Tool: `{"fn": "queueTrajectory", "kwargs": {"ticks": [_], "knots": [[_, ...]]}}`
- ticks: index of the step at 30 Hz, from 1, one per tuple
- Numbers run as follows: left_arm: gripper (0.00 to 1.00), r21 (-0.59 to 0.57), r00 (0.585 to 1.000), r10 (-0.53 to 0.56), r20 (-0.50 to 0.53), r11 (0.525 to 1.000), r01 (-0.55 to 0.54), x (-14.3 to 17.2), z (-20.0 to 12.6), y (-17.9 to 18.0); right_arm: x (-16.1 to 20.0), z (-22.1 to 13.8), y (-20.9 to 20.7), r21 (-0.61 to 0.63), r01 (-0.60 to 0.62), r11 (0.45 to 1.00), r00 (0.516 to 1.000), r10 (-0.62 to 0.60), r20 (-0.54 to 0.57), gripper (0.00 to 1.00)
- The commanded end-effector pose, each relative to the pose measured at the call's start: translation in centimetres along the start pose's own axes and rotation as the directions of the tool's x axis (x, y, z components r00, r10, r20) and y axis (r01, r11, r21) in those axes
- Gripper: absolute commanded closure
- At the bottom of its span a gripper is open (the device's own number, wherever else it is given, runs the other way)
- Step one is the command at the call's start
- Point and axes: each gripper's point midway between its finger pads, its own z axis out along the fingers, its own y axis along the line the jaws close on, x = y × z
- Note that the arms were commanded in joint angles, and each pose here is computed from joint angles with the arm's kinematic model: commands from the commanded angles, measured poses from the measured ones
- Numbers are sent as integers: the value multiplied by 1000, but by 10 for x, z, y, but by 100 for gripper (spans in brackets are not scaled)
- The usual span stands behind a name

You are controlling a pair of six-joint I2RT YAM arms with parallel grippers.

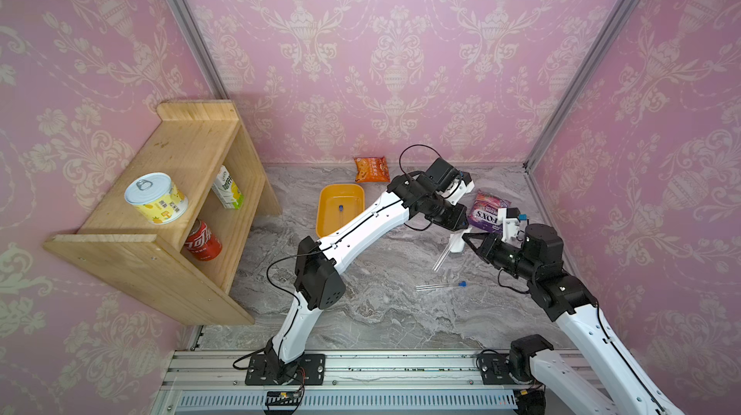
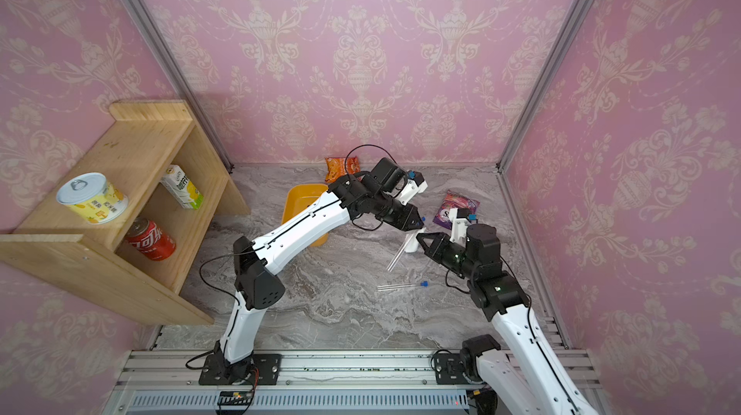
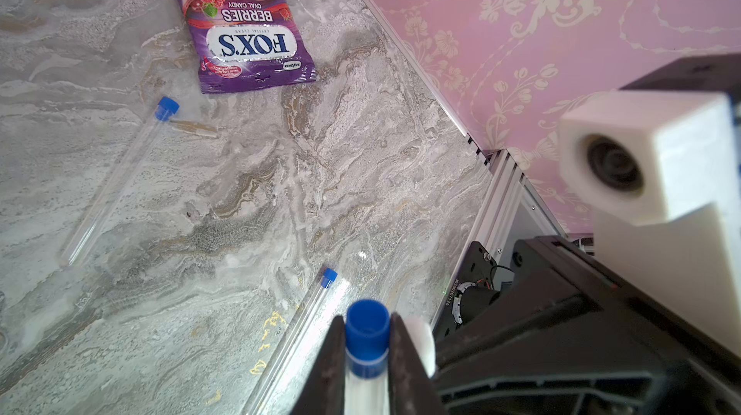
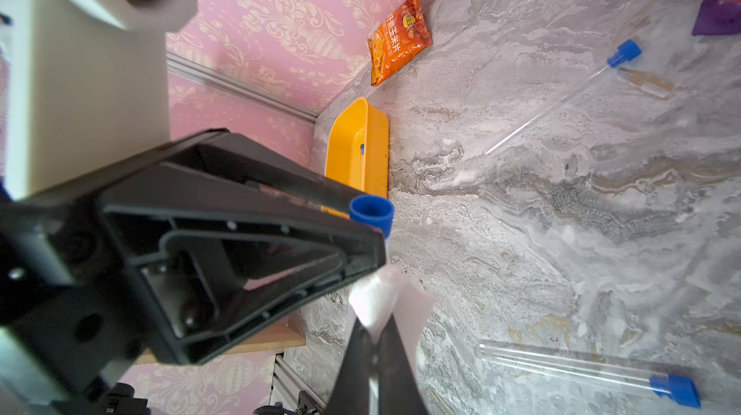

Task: Wipe the exteriors of test tubes
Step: Wipe the dirt from the test tube.

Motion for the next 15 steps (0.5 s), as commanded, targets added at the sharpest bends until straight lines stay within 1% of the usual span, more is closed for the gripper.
{"fn": "queueTrajectory", "kwargs": {"ticks": [1, 9, 15], "knots": [[81, 23, 1000, -1, -3, 1000, 1, 2, 0, -8, -7, -4, 13, -40, 35, 999, 999, -35, 0, 100], [81, 25, 1000, 4, -1, 1000, -4, -2, 1, -8, 8, -4, 5, -62, -11, 998, 999, 8, -34, 100], [81, 26, 1000, 6, 2, 1000, -6, -5, 3, -9, 28, -3, 3, -73, -14, 997, 997, 8, -81, 100]]}}
